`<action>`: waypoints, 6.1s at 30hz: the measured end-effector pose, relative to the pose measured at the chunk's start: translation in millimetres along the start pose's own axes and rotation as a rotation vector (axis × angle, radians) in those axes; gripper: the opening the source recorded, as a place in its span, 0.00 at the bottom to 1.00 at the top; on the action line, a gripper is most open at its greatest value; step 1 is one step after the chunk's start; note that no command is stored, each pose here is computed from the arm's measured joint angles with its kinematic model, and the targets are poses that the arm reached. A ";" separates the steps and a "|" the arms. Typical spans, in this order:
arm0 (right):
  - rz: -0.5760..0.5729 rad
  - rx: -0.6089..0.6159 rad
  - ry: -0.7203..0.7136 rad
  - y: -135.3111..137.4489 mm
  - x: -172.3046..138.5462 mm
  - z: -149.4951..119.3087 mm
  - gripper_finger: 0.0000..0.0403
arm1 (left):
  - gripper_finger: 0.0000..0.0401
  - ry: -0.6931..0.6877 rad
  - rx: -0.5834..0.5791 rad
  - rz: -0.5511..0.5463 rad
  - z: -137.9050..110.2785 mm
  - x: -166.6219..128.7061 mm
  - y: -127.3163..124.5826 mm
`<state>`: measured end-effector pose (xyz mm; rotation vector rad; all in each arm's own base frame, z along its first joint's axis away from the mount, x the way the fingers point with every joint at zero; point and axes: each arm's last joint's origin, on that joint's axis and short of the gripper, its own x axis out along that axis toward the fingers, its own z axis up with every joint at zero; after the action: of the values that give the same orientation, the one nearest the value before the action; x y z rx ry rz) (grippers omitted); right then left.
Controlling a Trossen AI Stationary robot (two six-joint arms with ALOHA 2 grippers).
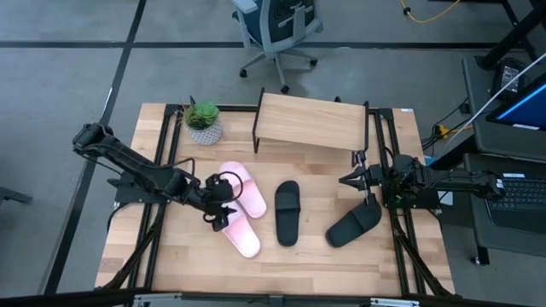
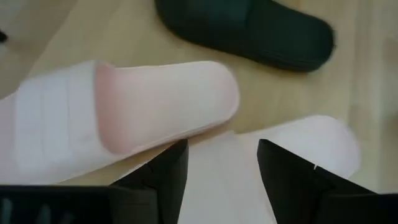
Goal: Pick and place slides into the shelf
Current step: Put the bottom pink slide on the shelf
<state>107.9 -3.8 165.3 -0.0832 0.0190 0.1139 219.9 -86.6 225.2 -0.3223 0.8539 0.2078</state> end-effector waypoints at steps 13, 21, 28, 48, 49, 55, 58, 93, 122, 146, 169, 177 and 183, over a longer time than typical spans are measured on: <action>0.000 0.000 0.000 0.0 0.0 0.0 0.06 | 0.46 0.063 -0.134 -0.038 -14.9 -3.5 -19.2; 0.000 -0.001 0.000 0.0 0.0 0.0 0.06 | 0.46 0.166 -0.103 0.031 6.1 5.5 -50.8; 0.000 0.001 0.000 0.0 0.0 0.0 0.06 | 0.46 0.283 -0.143 0.252 12.0 18.3 -66.4; 0.001 0.005 0.009 0.1 0.0 -0.9 0.06 | 0.46 0.328 -0.168 0.308 8.8 34.5 -69.5; 0.001 0.005 0.009 0.1 0.0 -0.9 0.06 | 0.46 0.328 -0.168 0.308 8.8 34.5 -69.5; 0.001 0.005 0.009 0.1 0.0 -0.9 0.06 | 0.46 0.327 -0.169 0.307 8.8 34.6 -69.5; 0.001 0.003 0.009 0.1 0.0 -1.0 0.06 | 0.46 0.319 -0.198 0.315 9.2 34.7 -69.2; 0.001 0.003 0.016 0.1 0.0 -1.6 0.06 | 0.40 0.409 -0.194 0.411 -3.2 56.6 -66.2; 0.001 0.003 0.016 0.1 0.0 -1.5 0.06 | 0.02 0.424 -0.068 0.384 -2.6 56.0 -66.6; 0.001 -0.001 0.016 0.1 0.0 -1.6 0.06 | 0.00 0.275 0.130 0.602 34.4 -24.3 -95.1; -0.003 -0.008 -0.026 -0.2 0.0 2.6 0.06 | 0.00 0.069 0.533 0.934 96.1 -12.0 -46.8; -0.003 -0.002 -0.028 -0.2 0.0 2.7 0.06 | 0.00 0.105 0.561 0.920 129.9 8.9 -19.5; 0.000 0.005 0.000 0.0 0.0 0.1 0.06 | 0.00 0.104 0.632 0.786 161.0 26.1 -2.4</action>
<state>107.9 -3.8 165.4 -0.0783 0.0191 0.1134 350.6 -29.6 304.4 0.6163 1.0693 0.6322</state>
